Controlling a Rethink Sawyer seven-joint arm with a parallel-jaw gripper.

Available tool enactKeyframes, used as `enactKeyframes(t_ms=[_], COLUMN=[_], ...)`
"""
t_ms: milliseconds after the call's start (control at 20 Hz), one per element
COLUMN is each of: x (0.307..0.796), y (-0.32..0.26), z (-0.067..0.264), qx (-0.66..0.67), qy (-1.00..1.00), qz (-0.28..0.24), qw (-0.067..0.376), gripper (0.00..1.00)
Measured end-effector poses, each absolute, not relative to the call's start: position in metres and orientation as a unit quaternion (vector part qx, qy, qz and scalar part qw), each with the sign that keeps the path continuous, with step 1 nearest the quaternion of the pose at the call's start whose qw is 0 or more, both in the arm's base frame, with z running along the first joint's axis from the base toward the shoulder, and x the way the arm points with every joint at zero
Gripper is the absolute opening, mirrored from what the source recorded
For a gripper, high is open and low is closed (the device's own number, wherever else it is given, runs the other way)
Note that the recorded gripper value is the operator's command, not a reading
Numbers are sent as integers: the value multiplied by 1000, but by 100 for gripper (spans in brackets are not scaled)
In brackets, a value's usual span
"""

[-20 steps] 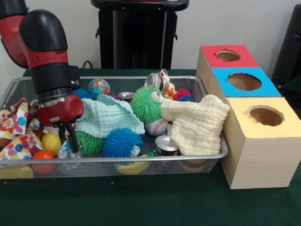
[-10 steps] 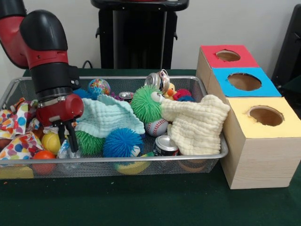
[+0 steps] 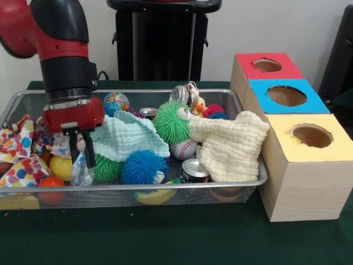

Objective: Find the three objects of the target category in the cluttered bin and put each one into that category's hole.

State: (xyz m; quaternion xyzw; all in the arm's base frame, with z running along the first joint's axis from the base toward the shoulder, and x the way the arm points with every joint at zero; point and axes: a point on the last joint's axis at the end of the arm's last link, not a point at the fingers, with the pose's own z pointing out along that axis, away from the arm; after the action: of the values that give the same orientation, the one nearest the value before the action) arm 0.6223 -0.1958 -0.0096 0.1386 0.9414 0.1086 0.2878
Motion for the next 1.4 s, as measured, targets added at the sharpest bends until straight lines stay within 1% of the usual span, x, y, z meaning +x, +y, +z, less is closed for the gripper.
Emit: enactKeyframes(t_ms=[50, 150, 250, 450, 500, 600, 700, 900, 1150, 1400], x=[625, 626, 634, 648, 654, 657, 663, 669, 676, 681], y=[-189, -186, -180, -175, -173, -172, -171, -171, -178, -198], z=[3, 8, 29, 59, 75, 82, 100, 122, 152, 185], qx=[120, 113, 95, 78, 72, 69, 61, 58, 56, 63], qy=[946, 949, 952, 955, 956, 956, 957, 957, 954, 946], qz=[96, 90, 74, 53, 43, 39, 30, 21, 5, -12], qw=[284, 282, 280, 282, 282, 282, 283, 283, 295, 319], gripper=[0, 0, 0, 0, 0, 0, 0, 0, 0, 0])
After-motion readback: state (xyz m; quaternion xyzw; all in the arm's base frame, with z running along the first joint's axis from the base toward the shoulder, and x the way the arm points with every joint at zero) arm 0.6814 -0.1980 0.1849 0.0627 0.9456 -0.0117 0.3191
